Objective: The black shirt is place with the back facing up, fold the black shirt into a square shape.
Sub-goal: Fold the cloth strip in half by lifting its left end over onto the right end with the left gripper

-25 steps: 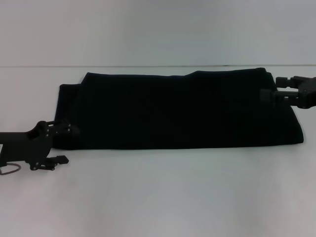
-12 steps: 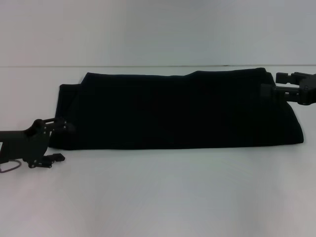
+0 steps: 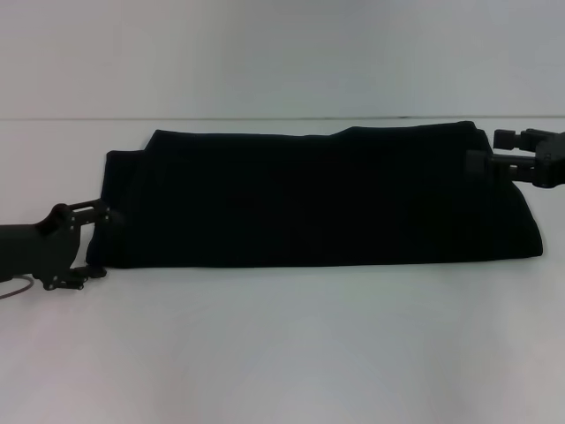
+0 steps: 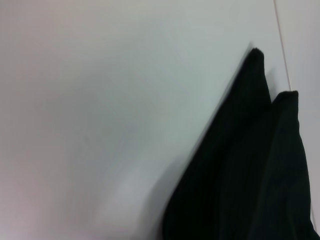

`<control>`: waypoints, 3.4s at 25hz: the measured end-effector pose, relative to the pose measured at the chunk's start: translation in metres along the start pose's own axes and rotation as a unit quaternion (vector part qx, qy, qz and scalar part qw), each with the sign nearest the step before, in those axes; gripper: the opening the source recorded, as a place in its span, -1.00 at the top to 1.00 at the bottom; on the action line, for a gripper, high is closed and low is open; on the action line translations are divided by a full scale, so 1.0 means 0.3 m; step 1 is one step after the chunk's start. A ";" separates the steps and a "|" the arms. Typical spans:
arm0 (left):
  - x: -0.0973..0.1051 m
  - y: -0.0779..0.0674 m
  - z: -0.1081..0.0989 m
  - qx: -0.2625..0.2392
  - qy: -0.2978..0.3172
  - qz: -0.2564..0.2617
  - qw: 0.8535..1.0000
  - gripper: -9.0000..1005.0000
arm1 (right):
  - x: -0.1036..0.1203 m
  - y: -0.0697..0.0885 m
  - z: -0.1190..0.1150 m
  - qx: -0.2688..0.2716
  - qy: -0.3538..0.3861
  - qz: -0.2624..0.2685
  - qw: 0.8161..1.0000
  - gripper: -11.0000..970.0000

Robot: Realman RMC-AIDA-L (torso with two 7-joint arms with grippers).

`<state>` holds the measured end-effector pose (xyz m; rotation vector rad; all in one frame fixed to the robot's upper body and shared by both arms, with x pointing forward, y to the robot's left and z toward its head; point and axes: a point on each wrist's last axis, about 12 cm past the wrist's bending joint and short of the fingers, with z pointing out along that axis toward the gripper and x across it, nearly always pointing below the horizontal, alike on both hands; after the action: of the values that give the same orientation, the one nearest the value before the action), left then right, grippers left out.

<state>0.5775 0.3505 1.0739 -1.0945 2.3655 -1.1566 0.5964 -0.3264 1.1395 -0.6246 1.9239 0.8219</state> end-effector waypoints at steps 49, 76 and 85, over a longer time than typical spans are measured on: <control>-0.008 -0.022 0.056 -0.005 -0.022 0.049 0.999 -0.73 | -0.010 -0.013 -0.020 0.011 -0.019 0.006 1.000 -0.83; -0.008 0.001 0.047 -0.009 -0.023 0.092 0.995 0.82 | -0.014 -0.018 -0.026 0.015 -0.018 0.004 1.000 -0.83; 0.000 -0.003 0.032 0.017 -0.012 0.115 0.993 0.87 | -0.013 -0.016 -0.022 0.014 -0.019 0.004 1.000 -0.83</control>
<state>0.5831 0.3451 1.0684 -0.7938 2.3692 -1.0912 0.5978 -0.3342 1.1438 -0.5807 1.9022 0.8057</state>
